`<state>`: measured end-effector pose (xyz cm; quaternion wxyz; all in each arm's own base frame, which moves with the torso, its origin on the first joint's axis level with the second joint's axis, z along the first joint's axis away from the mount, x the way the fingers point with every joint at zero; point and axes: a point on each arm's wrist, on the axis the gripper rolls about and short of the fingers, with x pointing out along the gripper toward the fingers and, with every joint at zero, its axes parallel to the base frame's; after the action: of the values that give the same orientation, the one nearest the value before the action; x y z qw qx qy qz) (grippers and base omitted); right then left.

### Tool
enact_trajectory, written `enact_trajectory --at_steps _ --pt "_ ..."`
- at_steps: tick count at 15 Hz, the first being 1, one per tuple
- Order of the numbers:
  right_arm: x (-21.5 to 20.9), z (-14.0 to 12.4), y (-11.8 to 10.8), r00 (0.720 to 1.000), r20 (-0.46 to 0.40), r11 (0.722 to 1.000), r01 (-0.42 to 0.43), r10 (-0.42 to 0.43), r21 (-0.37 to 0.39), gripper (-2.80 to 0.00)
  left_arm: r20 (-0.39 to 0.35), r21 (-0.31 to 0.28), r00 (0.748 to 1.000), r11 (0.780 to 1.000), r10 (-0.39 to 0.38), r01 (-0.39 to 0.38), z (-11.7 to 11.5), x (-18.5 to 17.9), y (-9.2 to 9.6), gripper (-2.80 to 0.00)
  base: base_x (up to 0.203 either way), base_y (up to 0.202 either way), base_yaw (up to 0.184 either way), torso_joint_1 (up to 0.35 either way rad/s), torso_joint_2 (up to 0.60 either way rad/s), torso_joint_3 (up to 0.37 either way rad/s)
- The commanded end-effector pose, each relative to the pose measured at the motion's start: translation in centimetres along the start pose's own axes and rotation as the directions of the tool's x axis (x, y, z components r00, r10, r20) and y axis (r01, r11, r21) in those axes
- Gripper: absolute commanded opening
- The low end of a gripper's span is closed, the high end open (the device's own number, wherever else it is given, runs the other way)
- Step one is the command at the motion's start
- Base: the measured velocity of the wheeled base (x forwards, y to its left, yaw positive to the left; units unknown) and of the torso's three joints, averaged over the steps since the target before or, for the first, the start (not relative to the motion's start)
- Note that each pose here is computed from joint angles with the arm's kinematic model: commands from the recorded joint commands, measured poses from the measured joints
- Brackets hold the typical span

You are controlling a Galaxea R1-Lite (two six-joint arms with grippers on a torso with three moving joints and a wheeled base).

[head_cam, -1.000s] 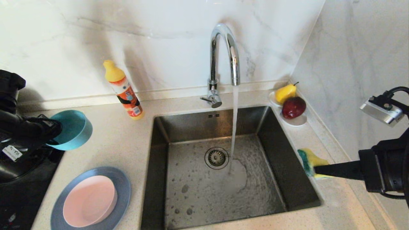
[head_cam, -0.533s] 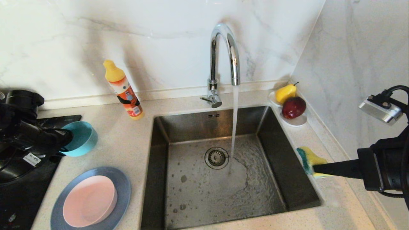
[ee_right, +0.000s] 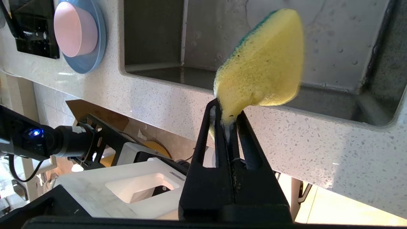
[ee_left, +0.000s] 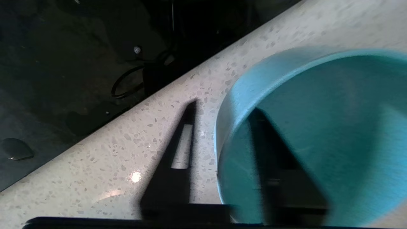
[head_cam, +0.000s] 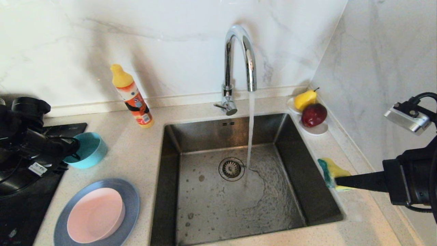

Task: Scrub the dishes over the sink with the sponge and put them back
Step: Place the bowl on the table, then wash the bowl

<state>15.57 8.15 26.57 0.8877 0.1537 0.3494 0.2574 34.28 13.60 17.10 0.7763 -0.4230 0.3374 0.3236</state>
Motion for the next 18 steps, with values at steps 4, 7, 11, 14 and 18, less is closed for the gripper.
enact_trajectory --at_steps 4,7,11,14,18 --pt "0.0 -0.2 -0.1 1.000 -0.008 1.000 0.001 -0.001 0.005 -2.80 0.118 0.004 0.985 0.992 -0.124 0.125 0.6 -7.2 -0.7 0.00 0.000 0.000 0.000 0.000 0.00 0.000" --pt "0.3 -0.2 -0.2 1.000 -0.017 1.000 0.005 -0.005 0.008 -2.80 0.177 0.041 0.965 0.981 -0.193 0.188 -0.2 -13.4 -0.2 -2.80 0.000 0.000 0.000 0.000 0.00 0.000" --pt "0.4 -0.5 -0.3 1.000 -0.027 1.000 0.010 -0.010 0.012 -2.80 0.025 0.242 0.981 0.953 -0.195 0.183 -4.0 -18.7 1.7 -2.80 0.000 0.000 0.000 0.000 0.00 0.000" --pt "0.5 -0.8 -0.5 0.999 -0.035 1.000 0.020 -0.020 0.019 -2.80 -0.111 0.356 0.987 0.922 -0.118 0.151 -6.8 -17.7 3.8 -2.80 0.000 0.000 0.000 0.000 0.00 0.000" --pt "0.5 -0.7 -0.4 0.999 -0.035 1.000 0.016 -0.016 0.015 -2.80 -0.220 0.451 0.975 0.887 0.006 0.096 -9.8 -15.5 6.6 -2.80 0.000 0.000 0.000 0.000 0.00 0.000"
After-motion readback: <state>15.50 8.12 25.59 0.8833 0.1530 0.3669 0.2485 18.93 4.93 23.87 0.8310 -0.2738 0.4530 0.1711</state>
